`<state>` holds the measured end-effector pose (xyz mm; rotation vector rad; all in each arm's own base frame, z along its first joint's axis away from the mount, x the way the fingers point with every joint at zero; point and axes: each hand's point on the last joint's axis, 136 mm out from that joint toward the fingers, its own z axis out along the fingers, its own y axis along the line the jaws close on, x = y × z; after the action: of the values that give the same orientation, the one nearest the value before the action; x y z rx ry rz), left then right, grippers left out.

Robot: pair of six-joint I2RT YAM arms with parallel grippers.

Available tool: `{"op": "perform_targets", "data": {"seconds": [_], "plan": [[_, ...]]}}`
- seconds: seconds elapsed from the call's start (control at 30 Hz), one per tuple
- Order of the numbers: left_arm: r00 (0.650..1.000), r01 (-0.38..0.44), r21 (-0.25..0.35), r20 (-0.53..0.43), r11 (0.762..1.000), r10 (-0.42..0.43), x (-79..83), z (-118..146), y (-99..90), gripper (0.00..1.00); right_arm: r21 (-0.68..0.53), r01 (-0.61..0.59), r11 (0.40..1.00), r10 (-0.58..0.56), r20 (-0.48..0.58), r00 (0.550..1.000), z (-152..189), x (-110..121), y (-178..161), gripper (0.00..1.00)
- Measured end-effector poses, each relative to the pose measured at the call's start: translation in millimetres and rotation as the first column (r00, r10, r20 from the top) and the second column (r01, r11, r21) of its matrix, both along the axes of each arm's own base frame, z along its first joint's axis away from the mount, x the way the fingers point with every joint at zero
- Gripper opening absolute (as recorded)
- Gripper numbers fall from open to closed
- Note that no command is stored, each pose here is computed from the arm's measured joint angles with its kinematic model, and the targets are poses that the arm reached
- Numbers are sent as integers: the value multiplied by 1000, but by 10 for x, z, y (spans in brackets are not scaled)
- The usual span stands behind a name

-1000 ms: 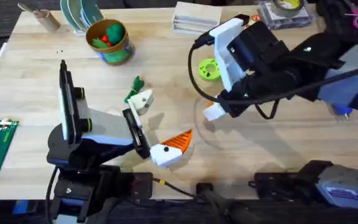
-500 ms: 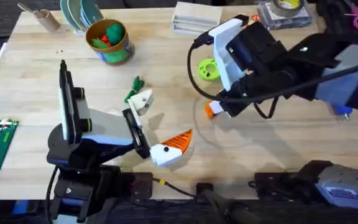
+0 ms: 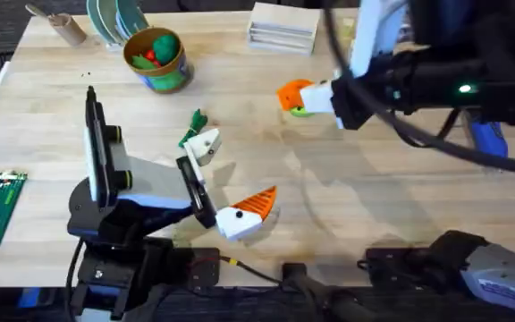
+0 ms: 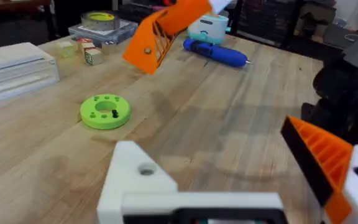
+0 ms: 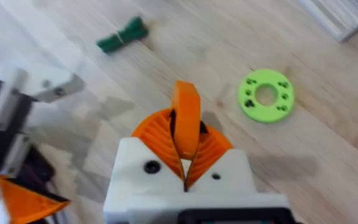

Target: Pick up the gripper from the table and insert it into the empty holder that is missing its gripper. Then pick up a screw, insert it into the mounting hole, and use the screwdriver to tighten it. Finally, clean up the table by picking up the vegetable and placing it into the bucket.

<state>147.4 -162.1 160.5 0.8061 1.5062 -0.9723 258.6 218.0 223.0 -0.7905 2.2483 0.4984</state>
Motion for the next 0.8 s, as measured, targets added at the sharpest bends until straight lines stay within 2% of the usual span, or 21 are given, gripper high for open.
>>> {"op": "perform_targets", "data": {"seconds": [0.07, 0.2, 0.3, 0.4, 0.67, 0.8], "plan": [[1000, 0, 0, 0, 1000, 0, 0, 0, 0, 993, 49, -22, 999, 23, -16, 1000, 62, -51, 69, 10], [1000, 0, 0, 0, 1000, 0, 0, 0, 0, 993, 127, -78, 989, 96, -148, 984, -68, -172, 262, 9], [1000, 0, 0, 0, 1000, 0, 0, 0, 0, 993, 179, -111, 978, 156, -265, 952, -250, -219, 419, 9], [1000, -1, 0, 0, 1000, 1, 1, 0, 1, 993, 245, -135, 960, 215, -339, 916, -337, -247, 558, 9], [1000, -1, 0, 0, 1000, 1, 1, 0, 1, 993, 427, -216, 878, 397, -400, 826, -261, -400, 844, 9], [1000, -14, 1, 2, 1000, 14, 21, 0, 10, 993, 481, -220, 848, 447, -427, 786, -269, -427, 923, 9]]}}
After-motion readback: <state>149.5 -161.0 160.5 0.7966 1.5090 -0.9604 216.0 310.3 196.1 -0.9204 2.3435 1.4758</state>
